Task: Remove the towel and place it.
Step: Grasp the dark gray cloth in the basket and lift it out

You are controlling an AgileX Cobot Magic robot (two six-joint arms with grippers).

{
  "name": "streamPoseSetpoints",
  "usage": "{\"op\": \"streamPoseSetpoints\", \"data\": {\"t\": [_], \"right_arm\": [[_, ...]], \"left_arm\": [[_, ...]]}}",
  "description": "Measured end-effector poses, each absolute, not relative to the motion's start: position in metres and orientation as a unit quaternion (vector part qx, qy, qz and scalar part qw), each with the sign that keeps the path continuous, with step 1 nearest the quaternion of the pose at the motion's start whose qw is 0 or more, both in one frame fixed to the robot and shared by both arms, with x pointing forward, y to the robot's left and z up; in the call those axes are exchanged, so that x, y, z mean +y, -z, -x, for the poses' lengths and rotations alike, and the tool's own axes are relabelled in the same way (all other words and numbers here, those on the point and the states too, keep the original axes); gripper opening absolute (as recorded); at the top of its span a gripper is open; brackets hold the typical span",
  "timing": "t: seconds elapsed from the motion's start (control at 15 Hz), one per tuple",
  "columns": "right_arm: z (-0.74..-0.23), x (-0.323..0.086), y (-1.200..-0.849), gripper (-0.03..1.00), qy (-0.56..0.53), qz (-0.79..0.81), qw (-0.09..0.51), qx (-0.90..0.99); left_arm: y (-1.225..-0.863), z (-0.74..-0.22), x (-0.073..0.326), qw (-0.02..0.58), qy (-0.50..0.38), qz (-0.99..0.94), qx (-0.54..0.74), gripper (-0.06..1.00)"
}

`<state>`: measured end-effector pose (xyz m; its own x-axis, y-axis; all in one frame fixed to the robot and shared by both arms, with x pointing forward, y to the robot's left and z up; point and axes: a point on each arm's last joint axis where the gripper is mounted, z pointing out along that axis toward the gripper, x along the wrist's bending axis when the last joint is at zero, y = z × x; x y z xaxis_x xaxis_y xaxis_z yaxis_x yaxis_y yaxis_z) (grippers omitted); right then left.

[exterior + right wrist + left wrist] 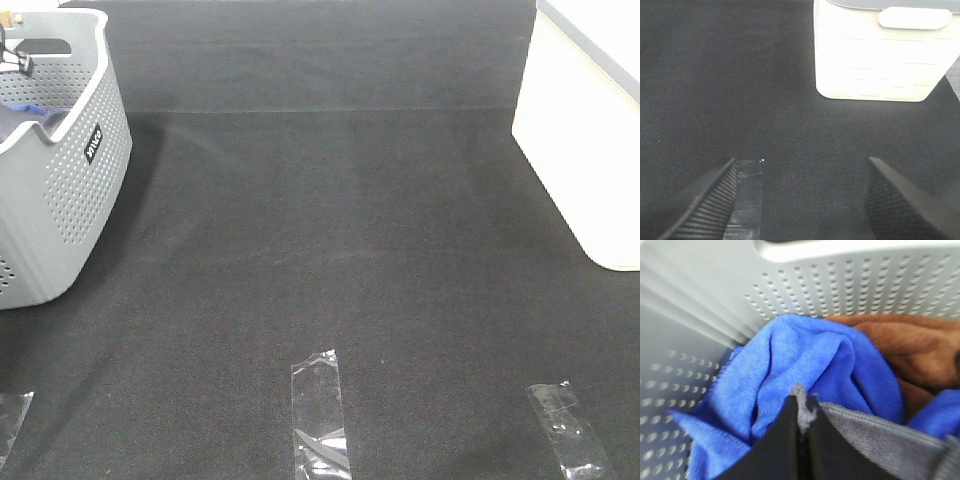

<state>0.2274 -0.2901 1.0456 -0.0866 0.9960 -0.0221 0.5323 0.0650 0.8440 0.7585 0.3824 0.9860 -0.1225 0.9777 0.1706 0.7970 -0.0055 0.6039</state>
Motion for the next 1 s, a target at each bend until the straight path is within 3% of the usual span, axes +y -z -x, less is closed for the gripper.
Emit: {"op": "streamPoseSetpoints", "data": {"t": [0.47,1.0], "right_arm": [[-0.227,-0.29,-1.046,0.67,-0.348,-0.588,0.333,0.65],[-0.227,-0.29,-1.046,0.67,-0.348,-0.588,0.333,0.65]], "left_arm": [[-1.051,-0.736,0.374,0.188,-0.293,-0.64,0.685,0.0],[-1.149,-0.695,0.349,0.309,-0.303,-0.636,0.639,0.0]]}}
